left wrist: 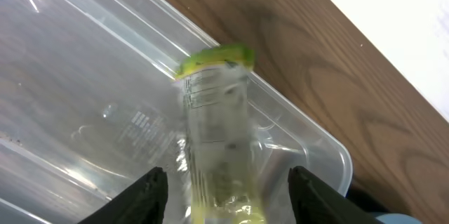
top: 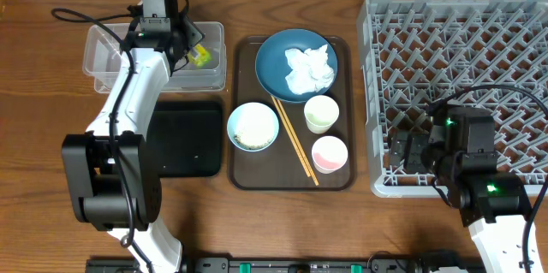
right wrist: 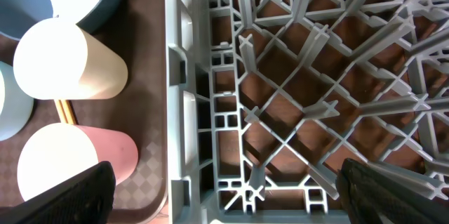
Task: Sort waste into correct bins and load items into the dishwasher rack
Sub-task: 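Return the left gripper to the plate and grasp the white tissue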
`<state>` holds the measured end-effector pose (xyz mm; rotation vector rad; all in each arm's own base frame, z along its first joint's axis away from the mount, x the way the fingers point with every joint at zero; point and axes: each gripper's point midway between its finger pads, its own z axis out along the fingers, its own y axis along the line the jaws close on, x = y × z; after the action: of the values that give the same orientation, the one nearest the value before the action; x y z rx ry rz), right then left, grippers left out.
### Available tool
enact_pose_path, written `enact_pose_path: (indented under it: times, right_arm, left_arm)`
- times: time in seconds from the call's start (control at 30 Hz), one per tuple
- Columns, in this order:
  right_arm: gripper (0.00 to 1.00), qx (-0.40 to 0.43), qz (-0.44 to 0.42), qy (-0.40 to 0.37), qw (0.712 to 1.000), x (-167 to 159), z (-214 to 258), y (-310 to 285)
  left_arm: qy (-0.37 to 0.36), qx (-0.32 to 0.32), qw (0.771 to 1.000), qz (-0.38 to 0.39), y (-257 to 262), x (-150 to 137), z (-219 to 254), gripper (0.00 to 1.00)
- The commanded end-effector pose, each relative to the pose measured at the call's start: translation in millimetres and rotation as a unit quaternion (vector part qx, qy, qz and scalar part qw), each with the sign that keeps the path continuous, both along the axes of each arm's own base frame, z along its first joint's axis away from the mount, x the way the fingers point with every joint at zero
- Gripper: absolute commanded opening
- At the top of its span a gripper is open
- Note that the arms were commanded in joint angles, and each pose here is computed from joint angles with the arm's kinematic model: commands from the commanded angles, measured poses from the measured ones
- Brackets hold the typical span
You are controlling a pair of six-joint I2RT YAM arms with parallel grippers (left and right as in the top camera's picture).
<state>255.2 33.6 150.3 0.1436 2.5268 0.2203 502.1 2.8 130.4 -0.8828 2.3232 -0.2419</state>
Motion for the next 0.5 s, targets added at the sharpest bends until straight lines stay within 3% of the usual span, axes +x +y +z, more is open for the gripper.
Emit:
enact_pose_path:
  times: [0.0, 0.23, 0.47]
  right_arm:
    - [0.99, -0.005, 0.004, -0.015, 1.000, 3.3, 10.5, -0.2]
    - [0.99, -0.005, 0.004, -0.016, 1.000, 3.9, 10.9, -0.2]
    - [0.99, -0.005, 0.004, -0.016, 1.000, 4.0, 11.0, -0.2]
  left_arm:
    - [-0.010, 0.001, 1.000, -0.010, -2.1, 2.3, 10.1, 0.59]
    - [-0.027, 0.013, 0.996, -0.080, -36.6, 4.8, 19.9, 0.59]
    - [-0.080, 0.042, 0.947, -0.308, -144.9, -0.9, 35.2, 0.60]
